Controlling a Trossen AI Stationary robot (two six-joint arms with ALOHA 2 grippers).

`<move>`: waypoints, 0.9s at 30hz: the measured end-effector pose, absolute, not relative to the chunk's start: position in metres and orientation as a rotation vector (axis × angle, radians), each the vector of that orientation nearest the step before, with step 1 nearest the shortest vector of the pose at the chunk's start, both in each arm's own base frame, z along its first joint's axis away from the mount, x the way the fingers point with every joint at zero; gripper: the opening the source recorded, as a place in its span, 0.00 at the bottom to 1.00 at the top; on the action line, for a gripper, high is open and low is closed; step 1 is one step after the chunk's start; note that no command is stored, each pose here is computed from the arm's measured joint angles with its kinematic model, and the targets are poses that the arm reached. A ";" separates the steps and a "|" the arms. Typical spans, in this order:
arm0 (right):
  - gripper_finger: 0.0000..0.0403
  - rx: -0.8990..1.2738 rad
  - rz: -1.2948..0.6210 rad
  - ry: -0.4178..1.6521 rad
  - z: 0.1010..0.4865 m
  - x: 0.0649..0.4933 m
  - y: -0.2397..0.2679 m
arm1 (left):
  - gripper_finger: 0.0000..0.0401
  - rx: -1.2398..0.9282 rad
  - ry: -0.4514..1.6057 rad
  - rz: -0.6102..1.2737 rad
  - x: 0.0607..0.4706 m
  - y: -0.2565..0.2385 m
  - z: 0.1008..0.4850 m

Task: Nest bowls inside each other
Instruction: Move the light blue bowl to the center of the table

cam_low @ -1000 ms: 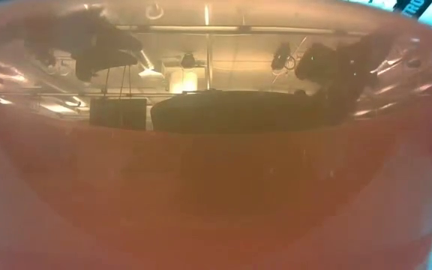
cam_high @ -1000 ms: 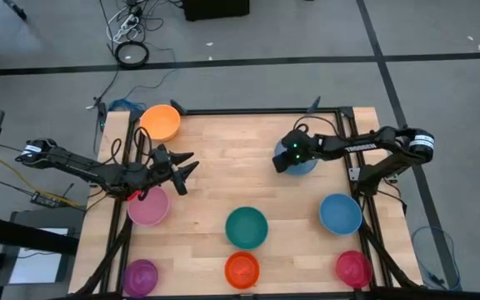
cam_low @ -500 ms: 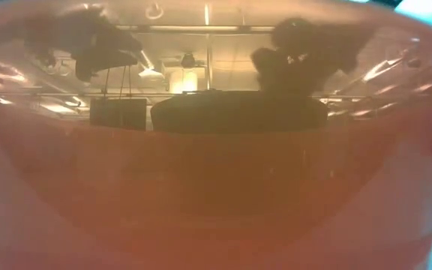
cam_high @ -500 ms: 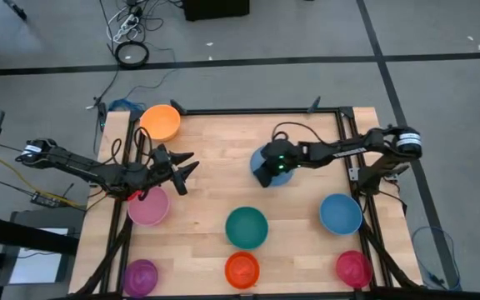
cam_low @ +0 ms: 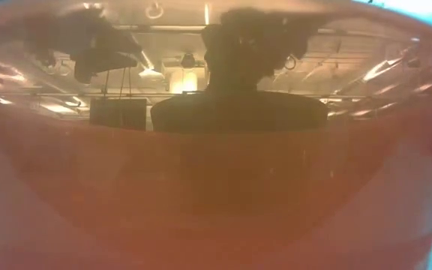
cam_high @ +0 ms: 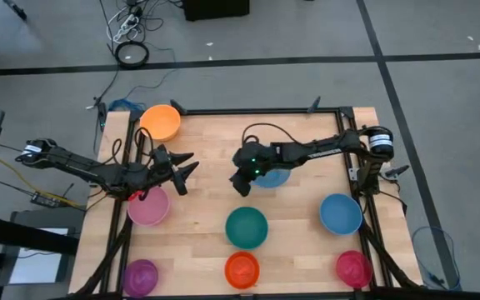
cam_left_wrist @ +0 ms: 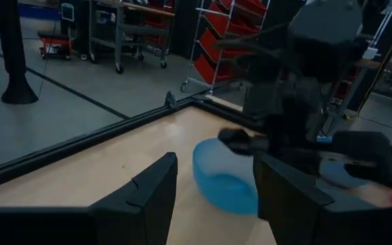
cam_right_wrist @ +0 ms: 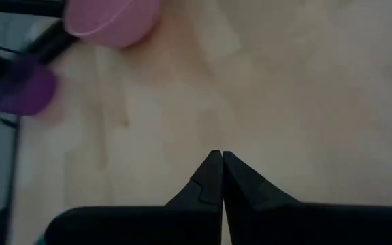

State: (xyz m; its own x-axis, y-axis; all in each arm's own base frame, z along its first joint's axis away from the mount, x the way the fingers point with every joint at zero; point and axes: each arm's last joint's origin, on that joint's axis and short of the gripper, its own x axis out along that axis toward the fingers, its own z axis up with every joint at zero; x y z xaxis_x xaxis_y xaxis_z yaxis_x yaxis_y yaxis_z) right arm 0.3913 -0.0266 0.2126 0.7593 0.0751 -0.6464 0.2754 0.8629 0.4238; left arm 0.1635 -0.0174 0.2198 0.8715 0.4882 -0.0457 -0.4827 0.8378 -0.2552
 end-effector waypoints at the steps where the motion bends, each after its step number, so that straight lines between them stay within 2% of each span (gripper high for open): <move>1: 0.00 0.507 -0.147 0.718 0.218 0.388 -0.027 | 0.50 -0.264 -0.020 0.514 0.164 -0.017 0.220; 5: 0.00 0.449 -0.305 0.791 0.237 0.363 -0.035 | 0.50 -0.269 -0.020 0.514 0.164 -0.017 0.220; 9: 0.00 0.423 -0.454 0.907 0.237 0.340 -0.041 | 0.50 -0.276 -0.021 0.514 0.164 -0.017 0.219; 20: 0.00 0.531 -0.499 0.971 0.184 0.318 -0.039 | 0.50 -0.285 -0.024 0.511 0.164 -0.017 0.219; 27: 0.00 0.613 -0.481 0.896 0.164 0.312 -0.045 | 0.50 -0.285 -0.024 0.511 0.164 -0.017 0.219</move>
State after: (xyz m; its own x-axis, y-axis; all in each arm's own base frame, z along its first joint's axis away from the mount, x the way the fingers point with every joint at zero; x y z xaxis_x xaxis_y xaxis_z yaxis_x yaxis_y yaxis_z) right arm 0.3123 -0.0455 0.1640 0.5412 -0.1317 -0.8305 0.6193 0.7305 0.2878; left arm 0.1636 -0.0175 0.2193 0.8727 0.4859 -0.0478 -0.4791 0.8335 -0.2753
